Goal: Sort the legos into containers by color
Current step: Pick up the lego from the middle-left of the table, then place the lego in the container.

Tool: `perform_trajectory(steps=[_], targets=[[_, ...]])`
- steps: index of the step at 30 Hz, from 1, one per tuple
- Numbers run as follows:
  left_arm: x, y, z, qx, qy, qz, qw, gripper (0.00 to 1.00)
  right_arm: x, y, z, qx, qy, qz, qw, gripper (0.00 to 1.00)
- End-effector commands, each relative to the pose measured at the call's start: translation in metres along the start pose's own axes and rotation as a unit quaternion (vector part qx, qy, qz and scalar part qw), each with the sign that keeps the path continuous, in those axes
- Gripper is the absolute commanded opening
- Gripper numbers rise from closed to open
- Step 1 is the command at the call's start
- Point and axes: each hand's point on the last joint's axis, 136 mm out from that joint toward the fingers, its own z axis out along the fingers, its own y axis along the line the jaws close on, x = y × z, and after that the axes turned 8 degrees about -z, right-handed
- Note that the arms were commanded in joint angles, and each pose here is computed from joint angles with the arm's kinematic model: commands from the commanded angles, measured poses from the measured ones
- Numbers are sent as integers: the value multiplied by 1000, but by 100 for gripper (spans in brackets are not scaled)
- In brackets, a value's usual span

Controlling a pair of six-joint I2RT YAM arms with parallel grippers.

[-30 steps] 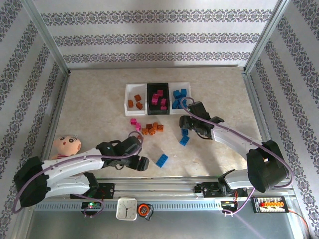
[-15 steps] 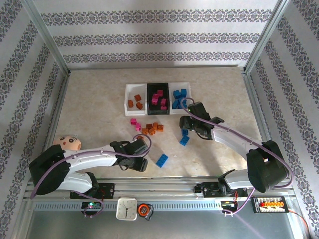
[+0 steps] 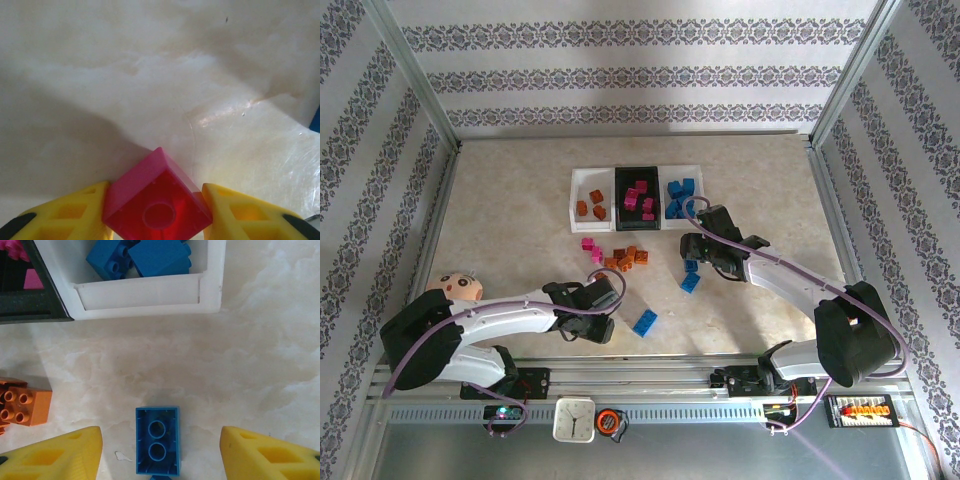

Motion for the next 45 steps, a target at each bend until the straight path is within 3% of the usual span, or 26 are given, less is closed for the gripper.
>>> perform_trajectory(steps=[1, 5, 12, 18, 23, 30, 34, 38, 45], targets=[[-31, -18, -21, 18, -65, 18, 998, 40, -2, -8, -5, 13, -13, 6, 1000, 64], [-65, -22, -49, 36, -110, 12, 993, 38, -2, -11, -7, 13, -16, 11, 1000, 64], [-182, -38, -96, 68, -210, 7, 975, 37, 1, -12, -9, 10, -16, 16, 1000, 64], [-274, -47, -78, 74, -225, -12, 972, 35, 6, -13, -10, 9, -12, 16, 1000, 64], [-324, -44, -53, 64, -225, -34, 972, 35, 10, -15, -11, 10, -9, 16, 1000, 64], [-356, -39, -33, 49, -224, -53, 972, 41, 15, -16, -13, 10, -8, 15, 1000, 64], [-364, -44, -39, 62, -231, -59, 969, 57, 17, -17, -13, 9, -8, 13, 1000, 65], [-366, -56, -64, 96, -249, -61, 962, 76, 17, -13, -12, 0, -4, 9, 1000, 66], [-337, -67, -135, 186, -309, -72, 930, 92, 9, -9, 0, 1, 5, 18, 1000, 66]])
